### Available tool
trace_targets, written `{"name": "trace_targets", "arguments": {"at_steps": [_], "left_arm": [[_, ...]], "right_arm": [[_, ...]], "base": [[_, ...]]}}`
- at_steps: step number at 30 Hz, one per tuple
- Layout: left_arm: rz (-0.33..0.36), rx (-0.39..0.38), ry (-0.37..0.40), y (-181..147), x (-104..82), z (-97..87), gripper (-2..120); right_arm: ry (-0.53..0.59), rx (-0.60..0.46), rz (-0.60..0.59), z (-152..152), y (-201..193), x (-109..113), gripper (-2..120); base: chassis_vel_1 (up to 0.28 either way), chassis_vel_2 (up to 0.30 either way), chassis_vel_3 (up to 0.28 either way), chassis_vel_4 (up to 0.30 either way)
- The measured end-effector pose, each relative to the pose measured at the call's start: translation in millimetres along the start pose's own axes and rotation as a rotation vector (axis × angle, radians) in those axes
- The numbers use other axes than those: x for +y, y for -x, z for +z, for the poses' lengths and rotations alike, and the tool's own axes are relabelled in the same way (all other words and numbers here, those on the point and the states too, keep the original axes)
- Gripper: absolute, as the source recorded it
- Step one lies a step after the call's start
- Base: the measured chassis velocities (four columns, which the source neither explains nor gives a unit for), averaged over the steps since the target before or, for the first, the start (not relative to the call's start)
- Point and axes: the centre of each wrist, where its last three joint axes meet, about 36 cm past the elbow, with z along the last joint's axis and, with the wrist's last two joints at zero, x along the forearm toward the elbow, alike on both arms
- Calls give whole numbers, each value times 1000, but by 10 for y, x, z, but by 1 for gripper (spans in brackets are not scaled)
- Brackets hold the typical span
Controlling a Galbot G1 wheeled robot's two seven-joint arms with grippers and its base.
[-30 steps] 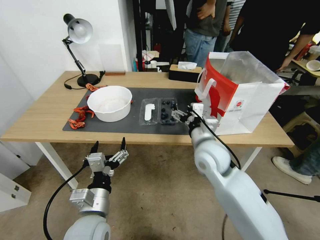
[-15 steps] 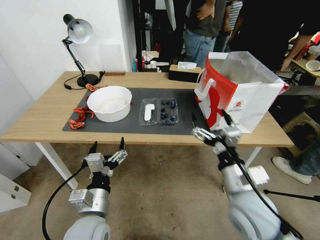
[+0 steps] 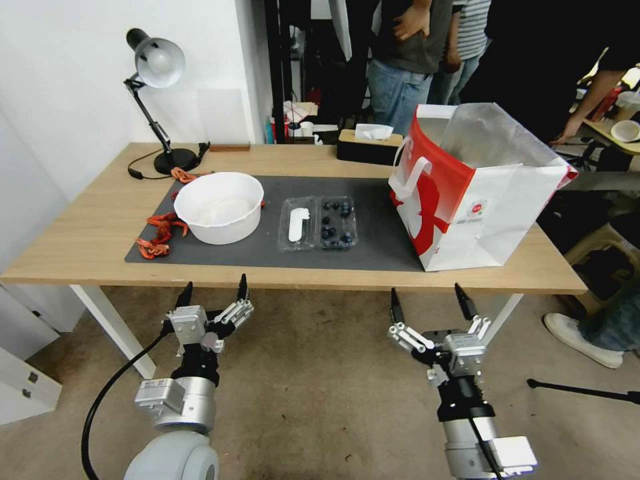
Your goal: Close the takeout container lid, then place the container into the takeout bag.
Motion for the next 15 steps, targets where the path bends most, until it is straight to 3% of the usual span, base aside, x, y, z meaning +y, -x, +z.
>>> {"name": "trace_targets", "arguments": {"at_steps": [11, 14, 15], "left_arm": [[36, -28, -34, 41, 5, 9, 100], [126, -35, -152, 117, -28, -31, 100], [126, -35, -152, 117, -28, -31, 100]], "right_arm": [[11, 6, 7, 30, 15, 32, 100], [9, 6, 9, 23, 22, 13, 100], [9, 6, 9, 23, 22, 13, 100]], "base": [[0, 0, 0, 0], [0, 0, 0, 0], [0, 0, 0, 0]]}}
